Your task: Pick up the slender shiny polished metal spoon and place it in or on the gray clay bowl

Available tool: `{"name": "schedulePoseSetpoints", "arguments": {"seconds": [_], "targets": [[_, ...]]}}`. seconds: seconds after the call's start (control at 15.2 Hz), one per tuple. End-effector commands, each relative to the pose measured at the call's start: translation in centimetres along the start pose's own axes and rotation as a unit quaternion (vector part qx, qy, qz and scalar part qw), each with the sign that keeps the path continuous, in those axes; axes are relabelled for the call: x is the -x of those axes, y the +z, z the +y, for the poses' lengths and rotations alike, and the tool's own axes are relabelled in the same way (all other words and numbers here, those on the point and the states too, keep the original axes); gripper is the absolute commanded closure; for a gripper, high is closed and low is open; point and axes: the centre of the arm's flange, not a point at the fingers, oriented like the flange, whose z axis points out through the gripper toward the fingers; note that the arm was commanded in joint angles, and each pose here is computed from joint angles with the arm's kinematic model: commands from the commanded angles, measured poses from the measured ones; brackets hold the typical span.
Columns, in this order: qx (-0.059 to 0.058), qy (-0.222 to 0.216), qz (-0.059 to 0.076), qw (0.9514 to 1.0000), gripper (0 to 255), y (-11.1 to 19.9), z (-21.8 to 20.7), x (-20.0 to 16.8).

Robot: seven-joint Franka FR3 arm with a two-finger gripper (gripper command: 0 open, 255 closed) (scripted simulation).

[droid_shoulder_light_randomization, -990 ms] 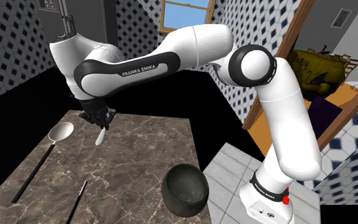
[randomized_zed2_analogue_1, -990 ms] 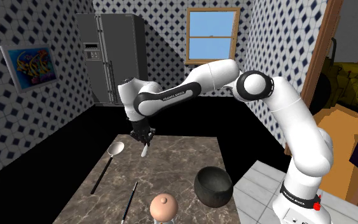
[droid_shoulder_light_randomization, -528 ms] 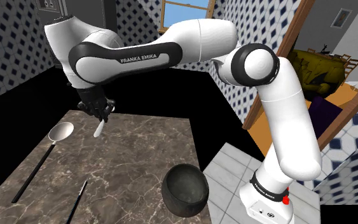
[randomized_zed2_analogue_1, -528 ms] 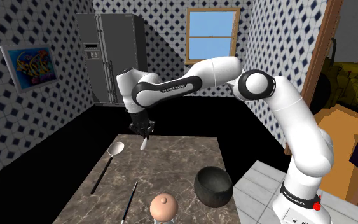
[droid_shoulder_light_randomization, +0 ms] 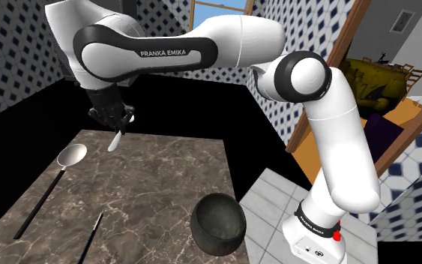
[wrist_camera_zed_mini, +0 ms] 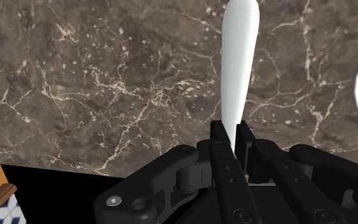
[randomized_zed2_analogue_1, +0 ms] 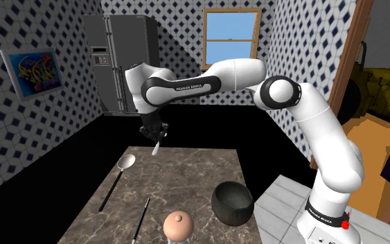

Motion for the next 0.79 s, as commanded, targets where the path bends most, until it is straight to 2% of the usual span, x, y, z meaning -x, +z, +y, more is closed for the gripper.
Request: {"name": "schedulePoseSetpoints", "arguments": {"seconds": [0.0, 0.53, 0.73], "targets": [[0.000, 0.000, 0.000, 1.0000, 255, -1.1, 0.2, -0.3], [0.000, 0.000, 0.000, 1.0000, 255, -5.0, 0.8, -0.8], [0.000, 0.000, 0.000, 1.0000, 255, -5.1, 3.7, 1.9]]}}
